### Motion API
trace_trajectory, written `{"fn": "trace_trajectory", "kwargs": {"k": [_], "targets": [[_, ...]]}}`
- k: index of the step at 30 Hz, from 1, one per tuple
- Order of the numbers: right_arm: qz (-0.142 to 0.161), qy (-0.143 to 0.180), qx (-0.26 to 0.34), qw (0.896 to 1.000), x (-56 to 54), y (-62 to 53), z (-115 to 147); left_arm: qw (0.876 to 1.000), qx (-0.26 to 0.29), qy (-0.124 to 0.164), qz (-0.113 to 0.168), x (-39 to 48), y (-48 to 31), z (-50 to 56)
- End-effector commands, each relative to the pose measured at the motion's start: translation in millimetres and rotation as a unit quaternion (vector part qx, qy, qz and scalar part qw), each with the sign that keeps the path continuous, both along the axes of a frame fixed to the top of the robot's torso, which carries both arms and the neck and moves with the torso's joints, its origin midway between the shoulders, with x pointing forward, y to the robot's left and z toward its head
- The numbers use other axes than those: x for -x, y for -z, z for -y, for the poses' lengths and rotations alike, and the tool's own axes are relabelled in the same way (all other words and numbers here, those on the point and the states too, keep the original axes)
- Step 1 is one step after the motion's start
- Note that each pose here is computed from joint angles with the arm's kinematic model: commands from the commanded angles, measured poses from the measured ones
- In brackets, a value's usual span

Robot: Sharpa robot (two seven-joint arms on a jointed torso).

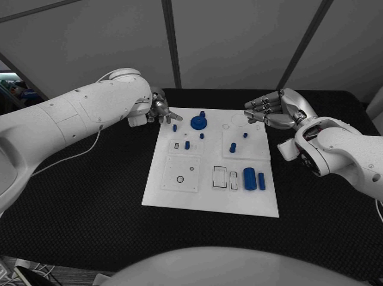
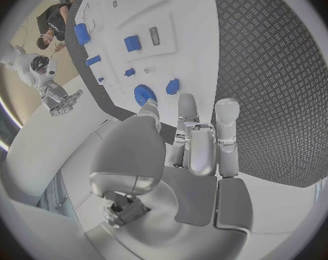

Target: Assemble the parts on the task board

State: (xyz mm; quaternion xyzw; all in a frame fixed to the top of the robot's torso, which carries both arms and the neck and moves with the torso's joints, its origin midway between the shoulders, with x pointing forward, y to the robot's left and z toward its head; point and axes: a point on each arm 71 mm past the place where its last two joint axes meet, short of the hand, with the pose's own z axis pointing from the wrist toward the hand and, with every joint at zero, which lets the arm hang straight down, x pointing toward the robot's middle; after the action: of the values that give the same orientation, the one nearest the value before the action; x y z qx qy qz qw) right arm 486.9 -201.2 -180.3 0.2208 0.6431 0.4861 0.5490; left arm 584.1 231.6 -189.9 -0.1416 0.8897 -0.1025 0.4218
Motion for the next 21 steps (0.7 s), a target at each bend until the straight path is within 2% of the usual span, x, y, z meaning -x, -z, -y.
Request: {"fn": "trace_trajectory", "kwargs": {"k": [1, 12, 21], "targets": [[0.002, -0.005, -0.003, 1.000, 0.0, -1.3, -1.6, 1.000, 0.002, 0.004, 0.012, -1.6, -2.1, 3.1], [0.002, -0.005, -0.003, 1.000, -0.1, -1.2, -1.9, 1.000, -0.009, 0.017, -0.023, -3.9, 6.5, 9.6], [0.002, -0.007, -0.003, 1.000, -0.2, -1.1, -3.2, 0.999, -0.009, 0.017, -0.029, -5.5, 11.3, 11.9]]}}
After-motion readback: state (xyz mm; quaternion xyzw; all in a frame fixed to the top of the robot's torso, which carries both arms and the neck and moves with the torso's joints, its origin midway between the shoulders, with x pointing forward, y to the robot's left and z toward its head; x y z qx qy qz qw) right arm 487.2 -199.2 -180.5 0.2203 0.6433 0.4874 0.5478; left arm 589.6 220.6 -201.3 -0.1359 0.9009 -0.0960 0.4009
